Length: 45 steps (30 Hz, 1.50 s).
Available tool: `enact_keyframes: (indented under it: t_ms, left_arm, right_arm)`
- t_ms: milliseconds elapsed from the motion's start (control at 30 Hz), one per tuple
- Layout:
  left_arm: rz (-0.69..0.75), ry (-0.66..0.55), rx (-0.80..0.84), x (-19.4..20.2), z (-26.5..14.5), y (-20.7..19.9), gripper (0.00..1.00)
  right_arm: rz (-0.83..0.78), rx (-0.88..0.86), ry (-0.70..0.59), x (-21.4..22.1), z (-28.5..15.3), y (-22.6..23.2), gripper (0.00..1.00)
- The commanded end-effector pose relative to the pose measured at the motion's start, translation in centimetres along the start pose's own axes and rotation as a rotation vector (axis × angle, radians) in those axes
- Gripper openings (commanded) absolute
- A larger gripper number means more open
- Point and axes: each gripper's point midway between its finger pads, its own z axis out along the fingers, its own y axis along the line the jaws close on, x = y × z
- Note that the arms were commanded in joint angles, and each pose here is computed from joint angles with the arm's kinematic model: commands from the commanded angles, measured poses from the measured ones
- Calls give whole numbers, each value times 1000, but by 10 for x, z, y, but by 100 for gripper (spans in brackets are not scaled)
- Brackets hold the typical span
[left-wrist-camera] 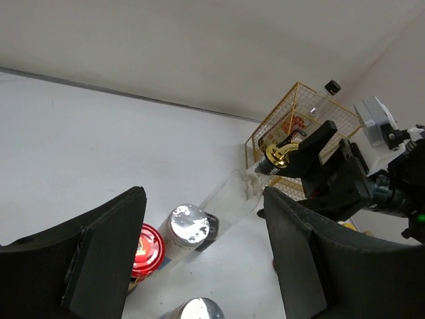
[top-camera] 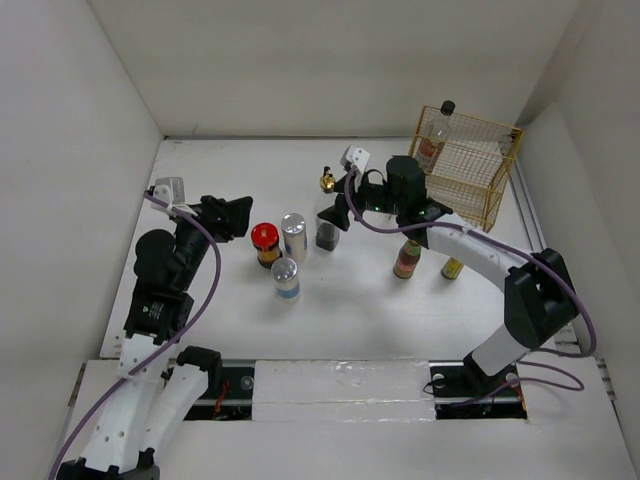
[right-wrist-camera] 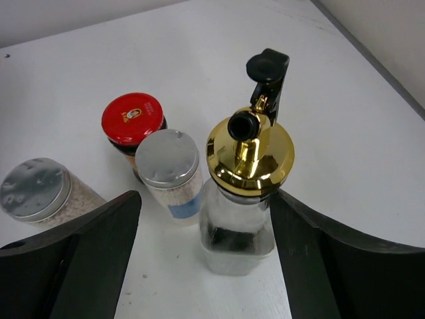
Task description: Organize the condiment bottles
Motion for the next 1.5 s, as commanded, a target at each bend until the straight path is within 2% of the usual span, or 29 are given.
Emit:
enact_keyframes:
  t_ms: [0, 167, 333, 433, 533, 600, 667, 700, 800, 933, 1033, 1067, 1200, 1267, 1467]
  left_arm:
    - [7, -9, 40, -6, 1, -8, 67]
    - [9, -25, 49, -10, -1, -11, 67]
    - [9, -21, 57, -9, -1, -12, 67]
    - [9, -5, 70, -4, 2, -13, 67]
    - [9, -5, 70, -4, 2, -13, 67]
    - [9, -5, 70, -4, 2, -13, 67]
    - [9, -5, 70, -4, 2, -13, 67]
    - [9, -5, 70, -4, 2, -13, 67]
    - [9, -5, 70, -4, 2, -13, 69]
    - [9, 0, 78, -3, 1, -14, 69]
    - [9, 0, 78, -3, 1, -14, 69]
    - [9, 0, 78, -3, 1, -14, 69]
    - [10, -9, 84, -6, -1, -16, 69]
    - [11, -17, 88, -8, -3, -17, 69]
    - [13, -21, 100, -9, -3, -20, 69]
  right_arm:
    - [-82, 41, -86, -32, 13, -10, 83]
    - [-78, 109, -161, -45, 20, -25, 83]
    - [-64, 222, -164, -46, 14, -43, 78]
    - [-62, 213, -197, -51, 14, -44, 78]
    - [-28, 177, -224, -47, 27, -45, 73]
    - [-2, 145, -211, -36, 36, -44, 63]
    - [-4, 123, -263, -48, 38, -41, 51]
    - [1, 122, -273, -48, 37, -40, 39]
    - [2, 119, -322, -62, 36, -39, 18]
    - [-24, 145, -469, -133, 9, -34, 10]
    - [-49, 261, -576, -196, -31, -42, 9]
    - [-71, 290, -638, -230, -53, -37, 9]
    - [-75, 495, -661, -262, -107, -66, 9]
    - [-62, 586, -643, -258, -127, -90, 8]
    - [-11, 806, -628, -263, -184, -123, 7]
